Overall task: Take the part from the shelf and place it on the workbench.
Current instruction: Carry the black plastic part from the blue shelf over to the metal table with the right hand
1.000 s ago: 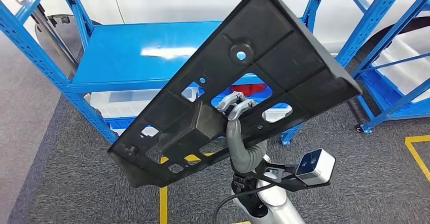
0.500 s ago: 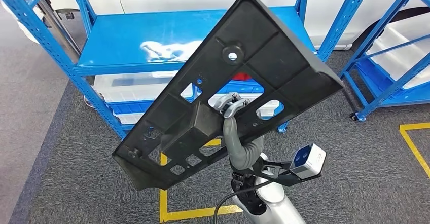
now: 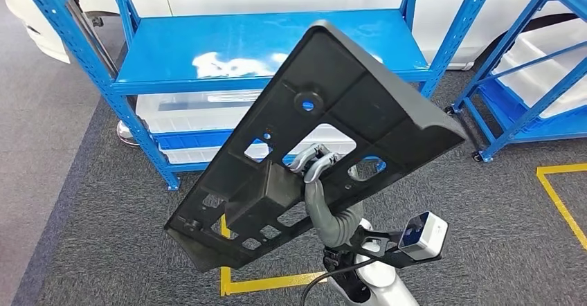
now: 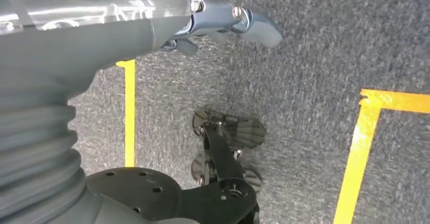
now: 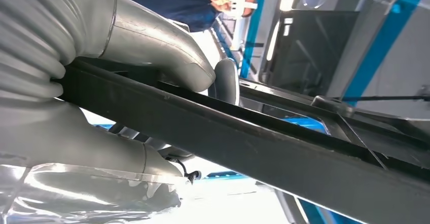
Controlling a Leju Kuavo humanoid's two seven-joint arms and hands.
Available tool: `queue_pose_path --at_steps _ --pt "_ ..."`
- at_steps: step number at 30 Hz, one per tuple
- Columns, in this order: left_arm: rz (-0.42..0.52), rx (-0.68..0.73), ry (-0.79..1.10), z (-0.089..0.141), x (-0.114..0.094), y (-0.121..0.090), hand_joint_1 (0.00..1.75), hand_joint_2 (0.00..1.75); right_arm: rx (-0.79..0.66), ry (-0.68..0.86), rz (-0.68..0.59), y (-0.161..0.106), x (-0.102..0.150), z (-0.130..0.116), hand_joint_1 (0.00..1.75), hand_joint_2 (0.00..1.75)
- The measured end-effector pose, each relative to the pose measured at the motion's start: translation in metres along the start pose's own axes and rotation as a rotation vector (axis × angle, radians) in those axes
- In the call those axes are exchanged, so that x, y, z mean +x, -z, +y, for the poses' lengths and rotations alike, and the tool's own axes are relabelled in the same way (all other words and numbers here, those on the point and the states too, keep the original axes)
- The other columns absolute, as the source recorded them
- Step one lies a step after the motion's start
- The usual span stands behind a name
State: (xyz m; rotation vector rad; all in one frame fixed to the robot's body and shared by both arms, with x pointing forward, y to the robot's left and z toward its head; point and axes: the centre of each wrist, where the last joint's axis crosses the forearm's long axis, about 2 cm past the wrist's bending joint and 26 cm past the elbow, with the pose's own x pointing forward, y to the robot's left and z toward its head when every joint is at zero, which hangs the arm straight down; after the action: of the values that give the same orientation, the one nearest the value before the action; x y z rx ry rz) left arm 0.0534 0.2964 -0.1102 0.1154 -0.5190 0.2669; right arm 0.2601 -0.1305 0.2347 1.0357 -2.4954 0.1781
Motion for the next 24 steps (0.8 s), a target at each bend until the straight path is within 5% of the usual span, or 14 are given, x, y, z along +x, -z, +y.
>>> queue_pose_path --at_steps 24 --pt "-0.053 0.059 0.054 0.0 0.002 0.001 0.0 1.75 -0.024 -0.105 -0.017 0.001 0.011 -0.012 1.75 1.75"
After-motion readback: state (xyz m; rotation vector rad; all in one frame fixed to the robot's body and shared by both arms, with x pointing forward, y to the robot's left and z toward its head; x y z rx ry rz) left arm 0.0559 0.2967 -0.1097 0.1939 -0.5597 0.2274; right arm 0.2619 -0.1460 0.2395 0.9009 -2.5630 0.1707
